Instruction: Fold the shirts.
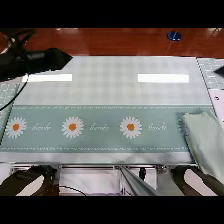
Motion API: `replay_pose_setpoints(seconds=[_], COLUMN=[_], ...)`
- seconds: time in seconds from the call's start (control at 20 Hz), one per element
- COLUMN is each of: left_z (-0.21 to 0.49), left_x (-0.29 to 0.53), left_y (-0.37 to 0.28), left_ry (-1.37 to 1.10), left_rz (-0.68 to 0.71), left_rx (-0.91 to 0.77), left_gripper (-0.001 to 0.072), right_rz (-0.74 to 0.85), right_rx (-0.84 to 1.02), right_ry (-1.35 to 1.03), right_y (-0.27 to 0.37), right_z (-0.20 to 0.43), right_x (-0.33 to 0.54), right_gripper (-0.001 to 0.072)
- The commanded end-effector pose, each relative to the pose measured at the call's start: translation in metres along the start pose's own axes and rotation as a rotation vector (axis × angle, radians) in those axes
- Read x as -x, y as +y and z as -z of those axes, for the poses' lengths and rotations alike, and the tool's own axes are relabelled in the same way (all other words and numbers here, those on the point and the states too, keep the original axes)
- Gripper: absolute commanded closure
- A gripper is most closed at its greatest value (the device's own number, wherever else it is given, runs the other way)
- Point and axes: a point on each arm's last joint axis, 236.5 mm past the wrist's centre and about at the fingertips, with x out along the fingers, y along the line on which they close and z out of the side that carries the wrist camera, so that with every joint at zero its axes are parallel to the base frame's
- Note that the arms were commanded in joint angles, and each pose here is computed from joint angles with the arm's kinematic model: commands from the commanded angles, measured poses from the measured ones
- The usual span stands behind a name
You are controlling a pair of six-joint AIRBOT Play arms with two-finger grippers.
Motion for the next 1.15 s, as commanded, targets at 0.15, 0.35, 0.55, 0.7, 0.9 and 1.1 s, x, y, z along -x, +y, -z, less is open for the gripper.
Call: replay_pose_setpoints(seconds=[0.15, 0.35, 0.55, 0.7, 0.9, 1.1], left_z=[0.077, 0.079, 0.079, 0.079, 0.079, 0.079], left_x=[-0.024, -0.022, -0.023, -0.023, -0.023, -0.023], left_y=[0.079, 0.082, 0.082, 0.082, 0.082, 0.082], left_ry=[0.258, 0.271, 0.271, 0.271, 0.271, 0.271], left_rz=[-0.369, -0.376, -0.376, -0.376, -0.376, -0.376], left_rx=[-0.069, -0.066, -0.067, -0.066, -0.066, -0.066], left_gripper=[0.0688, 0.0688, 0.0688, 0.0688, 0.0688, 0.0688], right_rz=[0.397, 0.389, 0.401, 0.401, 0.401, 0.401], right_rx=[0.358, 0.340, 0.346, 0.346, 0.346, 0.346], right_ry=[0.183, 0.247, 0.245, 0.245, 0.245, 0.245], right_y=[-0.010, -0.012, -0.014, -0.014, -0.014, -0.014], right_z=[0.053, 0.067, 0.066, 0.066, 0.066, 0.066], right_x=[-0.120, -0.136, -0.133, -0.133, -0.133, -0.133], right_gripper=[0.0690, 0.0689, 0.0689, 0.0689, 0.0689, 0.0689])
